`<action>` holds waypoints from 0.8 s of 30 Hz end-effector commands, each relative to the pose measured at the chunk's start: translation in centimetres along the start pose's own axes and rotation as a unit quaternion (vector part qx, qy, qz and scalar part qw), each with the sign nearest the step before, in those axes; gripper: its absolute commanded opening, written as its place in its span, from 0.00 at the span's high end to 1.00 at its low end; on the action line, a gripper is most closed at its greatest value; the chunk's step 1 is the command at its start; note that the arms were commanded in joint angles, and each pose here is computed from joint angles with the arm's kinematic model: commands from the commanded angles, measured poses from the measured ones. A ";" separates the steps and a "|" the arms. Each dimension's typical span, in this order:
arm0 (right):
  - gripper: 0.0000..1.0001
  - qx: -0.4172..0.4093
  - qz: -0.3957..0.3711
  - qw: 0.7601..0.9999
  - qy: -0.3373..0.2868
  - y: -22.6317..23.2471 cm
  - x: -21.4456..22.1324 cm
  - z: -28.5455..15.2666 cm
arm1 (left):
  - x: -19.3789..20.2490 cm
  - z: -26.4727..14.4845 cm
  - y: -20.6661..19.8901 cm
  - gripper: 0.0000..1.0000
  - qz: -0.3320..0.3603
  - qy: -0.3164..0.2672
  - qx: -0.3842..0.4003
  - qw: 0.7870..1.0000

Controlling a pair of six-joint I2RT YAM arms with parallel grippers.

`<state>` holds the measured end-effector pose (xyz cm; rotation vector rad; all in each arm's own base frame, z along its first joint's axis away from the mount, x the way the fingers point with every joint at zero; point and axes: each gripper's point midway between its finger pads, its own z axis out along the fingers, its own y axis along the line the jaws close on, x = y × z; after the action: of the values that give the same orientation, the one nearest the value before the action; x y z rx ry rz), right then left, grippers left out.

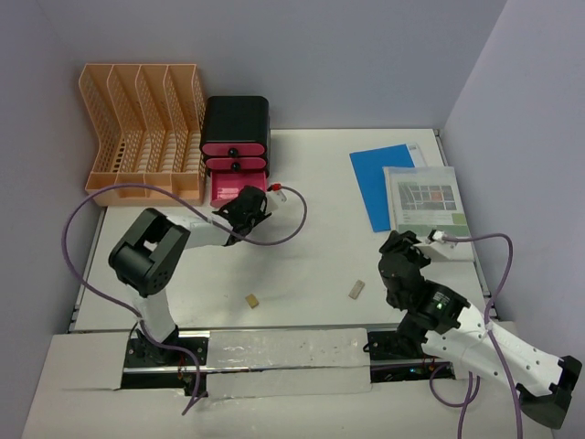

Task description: Organize the desk

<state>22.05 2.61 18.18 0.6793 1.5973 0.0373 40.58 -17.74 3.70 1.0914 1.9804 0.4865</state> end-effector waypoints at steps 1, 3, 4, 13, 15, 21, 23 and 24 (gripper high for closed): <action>0.47 -0.016 -0.001 1.000 0.008 1.5 -1.2 -0.2 | -2.1 -4.3 -1.8 0.41 -0.042 -0.032 0.101 0.993; 0.42 -0.028 -0.009 0.999 0.019 2.2 -1.0 -0.3 | -3.6 -6.9 -1.6 0.40 -0.058 -0.058 0.138 0.987; 0.40 -0.034 -0.011 0.999 0.024 2.6 -0.9 -0.4 | -3.9 -8.1 -1.7 0.40 -0.063 -0.061 0.158 0.983; 0.36 -0.094 -0.027 0.991 0.087 5.4 0.7 -1.3 | -3.5 -17.5 -4.4 0.28 -0.081 -0.068 0.322 0.941; 0.35 -0.103 -0.032 0.989 0.100 5.8 1.2 -1.5 | -1.8 -19.5 -6.8 0.15 -0.070 -0.048 0.373 0.924; 0.35 -0.113 -0.050 0.983 0.139 6.7 2.8 -1.9 | 2.8 -22.6 -12.4 0.01 0.007 -0.011 0.419 0.908; 0.35 -0.111 -0.057 0.981 0.147 6.9 3.2 -2.0 | 3.5 -23.2 -13.3 0.01 0.025 -0.008 0.436 0.900; 0.35 -0.111 -0.059 0.981 0.151 7.0 3.3 -2.0 | 4.0 -23.4 -13.7 0.01 0.037 -0.004 0.442 0.896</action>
<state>22.82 9.44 17.05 0.4118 1.8768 0.1864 15.98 -21.78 7.41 1.6055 2.1831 -0.4191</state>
